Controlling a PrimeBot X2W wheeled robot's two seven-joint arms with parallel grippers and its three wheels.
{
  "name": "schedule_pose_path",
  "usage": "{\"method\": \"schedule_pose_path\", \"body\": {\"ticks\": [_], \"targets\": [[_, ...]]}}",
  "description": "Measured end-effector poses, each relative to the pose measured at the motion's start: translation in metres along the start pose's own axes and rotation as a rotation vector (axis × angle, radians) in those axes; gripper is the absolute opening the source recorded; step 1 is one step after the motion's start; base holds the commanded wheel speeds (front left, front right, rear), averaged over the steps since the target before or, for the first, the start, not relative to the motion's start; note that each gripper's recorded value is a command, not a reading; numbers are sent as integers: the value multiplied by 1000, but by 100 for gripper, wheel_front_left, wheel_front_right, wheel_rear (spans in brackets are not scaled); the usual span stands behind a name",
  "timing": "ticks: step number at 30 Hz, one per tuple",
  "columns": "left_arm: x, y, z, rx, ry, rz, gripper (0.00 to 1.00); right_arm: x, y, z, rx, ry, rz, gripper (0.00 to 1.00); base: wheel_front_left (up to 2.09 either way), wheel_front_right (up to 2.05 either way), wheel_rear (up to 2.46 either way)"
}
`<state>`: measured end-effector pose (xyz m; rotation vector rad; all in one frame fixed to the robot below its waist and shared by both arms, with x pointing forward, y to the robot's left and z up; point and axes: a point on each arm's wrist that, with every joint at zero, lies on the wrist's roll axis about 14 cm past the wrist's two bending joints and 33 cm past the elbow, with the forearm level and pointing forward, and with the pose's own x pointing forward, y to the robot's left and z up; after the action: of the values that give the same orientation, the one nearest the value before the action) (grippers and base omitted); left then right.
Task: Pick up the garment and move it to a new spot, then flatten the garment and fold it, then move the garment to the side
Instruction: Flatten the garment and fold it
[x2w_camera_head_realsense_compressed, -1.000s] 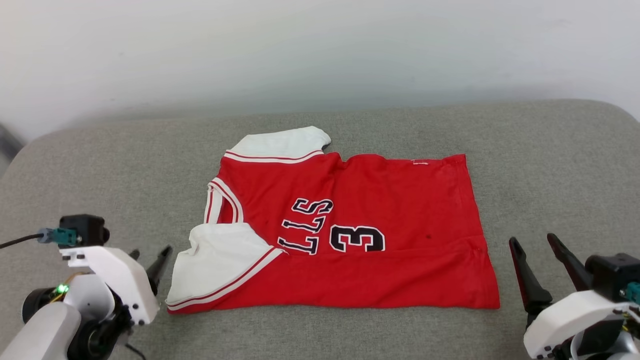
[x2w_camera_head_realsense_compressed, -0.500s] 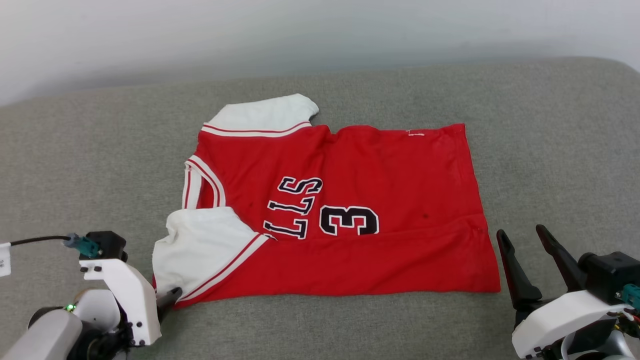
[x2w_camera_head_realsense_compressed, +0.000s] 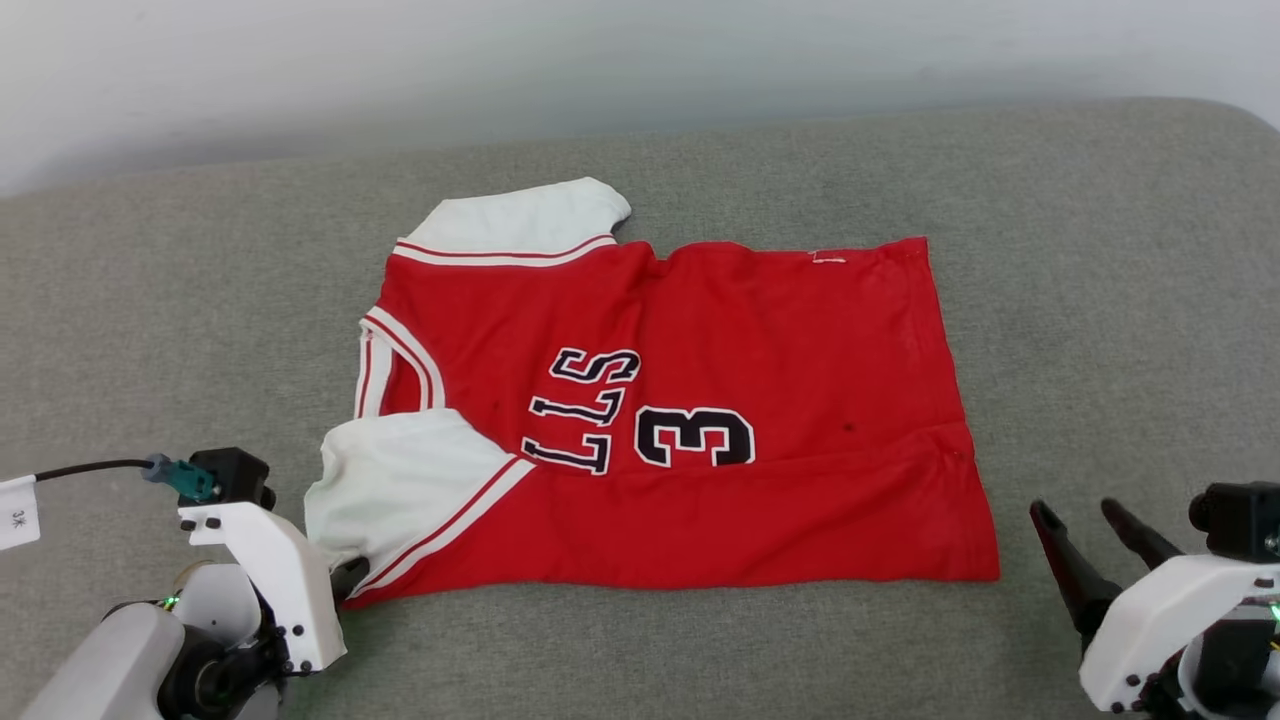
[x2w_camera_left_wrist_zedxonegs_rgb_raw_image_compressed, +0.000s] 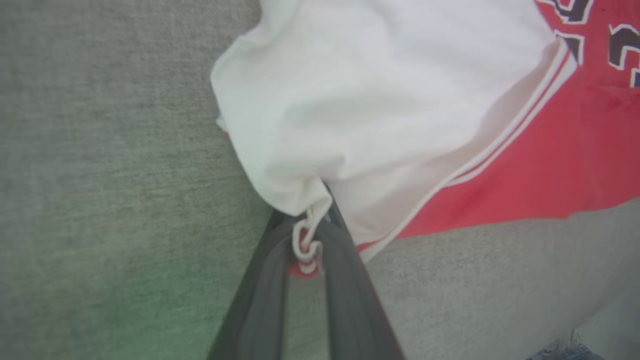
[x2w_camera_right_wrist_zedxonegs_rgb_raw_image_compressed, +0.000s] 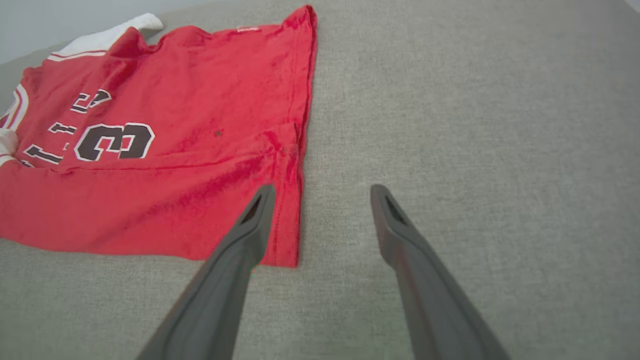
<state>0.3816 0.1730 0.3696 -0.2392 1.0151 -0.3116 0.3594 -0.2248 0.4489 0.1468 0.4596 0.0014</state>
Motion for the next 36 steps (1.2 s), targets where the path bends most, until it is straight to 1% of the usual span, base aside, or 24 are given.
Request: {"method": "schedule_pose_path", "body": {"ticks": [6,8,12,19,20,21,22,27,36], "targets": [[-9,-9,15,-3,-109,-17,0,9,-4,-32,21,275,37,100,0,0,0],[-13,-12,20,10,-139,-20,0,14,-1,-40,25,340,56,100,0,0,0],[-19,-13,28,27,-178,-14,0,32,12,-50,33,418,96,100,0,0,0],[-21,-7,23,5,-185,-1,0,55,37,-73,39,535,169,100,0,0,0],[-21,-7,20,1,-183,1,0,55,39,-74,39,545,175,50,0,0,0],[-21,-6,18,-4,-180,3,0,56,40,-75,41,548,179,30,0,0,0],[-21,-6,17,-7,-178,4,0,56,40,-75,40,549,182,0,0,0,0],[-27,-7,18,-10,-209,11,0,52,47,-71,29,535,202,0,0,0,0],[-51,-21,32,-6,-331,-1,0,38,43,-39,-25,442,212,0,0,0,0]]}}
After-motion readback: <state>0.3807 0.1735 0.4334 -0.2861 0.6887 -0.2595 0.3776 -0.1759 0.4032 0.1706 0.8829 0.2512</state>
